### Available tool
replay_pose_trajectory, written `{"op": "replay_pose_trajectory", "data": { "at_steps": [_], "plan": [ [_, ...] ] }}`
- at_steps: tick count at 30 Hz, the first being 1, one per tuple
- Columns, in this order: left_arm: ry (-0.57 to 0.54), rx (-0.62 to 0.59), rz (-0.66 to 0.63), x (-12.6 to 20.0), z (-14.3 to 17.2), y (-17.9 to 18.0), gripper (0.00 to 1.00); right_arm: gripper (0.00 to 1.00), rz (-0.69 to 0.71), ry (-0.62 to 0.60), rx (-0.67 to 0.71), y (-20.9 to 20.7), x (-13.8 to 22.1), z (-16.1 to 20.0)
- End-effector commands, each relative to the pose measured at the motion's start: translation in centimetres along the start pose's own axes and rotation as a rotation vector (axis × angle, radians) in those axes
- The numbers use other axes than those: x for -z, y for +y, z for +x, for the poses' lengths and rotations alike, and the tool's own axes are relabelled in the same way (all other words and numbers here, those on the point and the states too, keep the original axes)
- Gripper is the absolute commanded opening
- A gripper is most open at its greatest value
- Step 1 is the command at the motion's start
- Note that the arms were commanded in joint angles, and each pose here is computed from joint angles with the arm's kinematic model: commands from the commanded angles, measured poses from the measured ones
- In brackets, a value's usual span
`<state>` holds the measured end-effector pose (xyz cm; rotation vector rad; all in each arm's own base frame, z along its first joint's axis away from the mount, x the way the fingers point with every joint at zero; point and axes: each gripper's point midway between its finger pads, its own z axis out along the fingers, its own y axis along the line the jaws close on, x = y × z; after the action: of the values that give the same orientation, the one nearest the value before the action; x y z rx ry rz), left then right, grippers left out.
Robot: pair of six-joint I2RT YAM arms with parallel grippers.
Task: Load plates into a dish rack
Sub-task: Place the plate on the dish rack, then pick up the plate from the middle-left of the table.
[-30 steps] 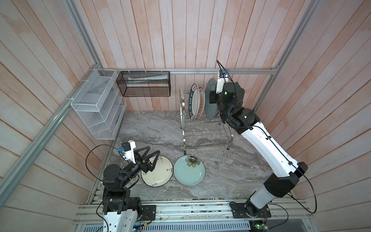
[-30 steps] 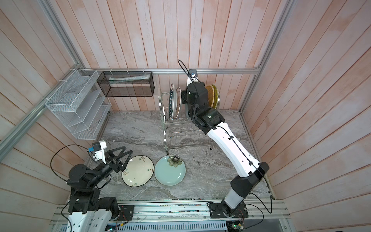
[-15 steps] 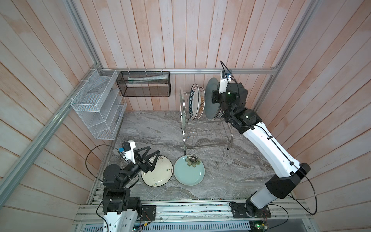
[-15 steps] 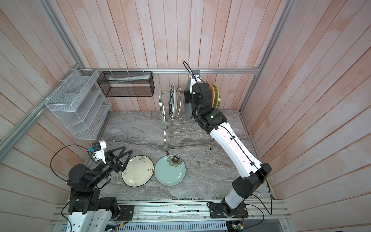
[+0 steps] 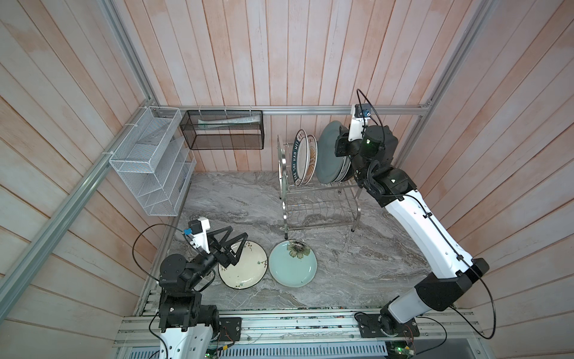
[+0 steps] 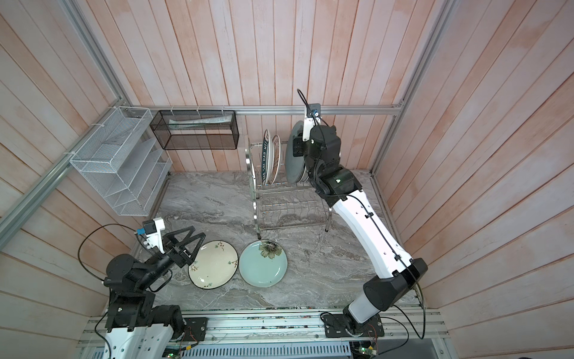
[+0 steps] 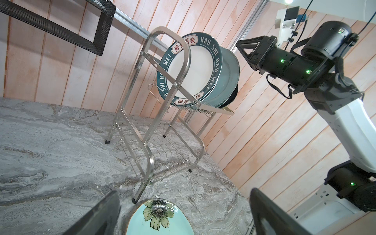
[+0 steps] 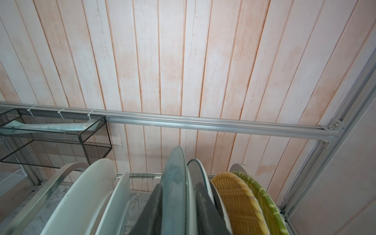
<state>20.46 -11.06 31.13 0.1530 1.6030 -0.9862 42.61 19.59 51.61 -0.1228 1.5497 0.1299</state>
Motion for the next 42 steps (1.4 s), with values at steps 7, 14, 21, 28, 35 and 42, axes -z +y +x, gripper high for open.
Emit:
{"op": "replay_pose_trajectory", "data": {
  "at_steps": [7,14,21,28,35,42],
  "plan": [
    [0.029,0.073,-0.039,-0.6,0.9,1.7,1.0,0.61,-0.07,-0.061,-0.08,-0.3,3.0,-3.2],
    [0.092,0.369,-0.439,0.2,5.7,10.4,1.0,0.79,-0.132,0.004,-0.151,-0.1,5.4,-1.1],
    [0.123,0.634,-0.833,4.5,10.1,15.2,1.0,0.88,-0.283,0.114,-0.249,1.5,9.4,5.2],
    [0.162,0.771,-0.996,6.9,14.5,16.9,1.0,0.96,-0.404,0.227,-0.273,3.6,13.2,12.2],
    [0.232,0.865,-0.987,6.7,18.8,17.1,1.0,0.96,-0.497,0.358,-0.319,5.1,15.0,18.9],
    [0.27,0.874,-0.962,6.7,20.7,17.0,0.99,0.98,-0.555,0.408,-0.331,6.0,16.3,21.7]
  ]
}}
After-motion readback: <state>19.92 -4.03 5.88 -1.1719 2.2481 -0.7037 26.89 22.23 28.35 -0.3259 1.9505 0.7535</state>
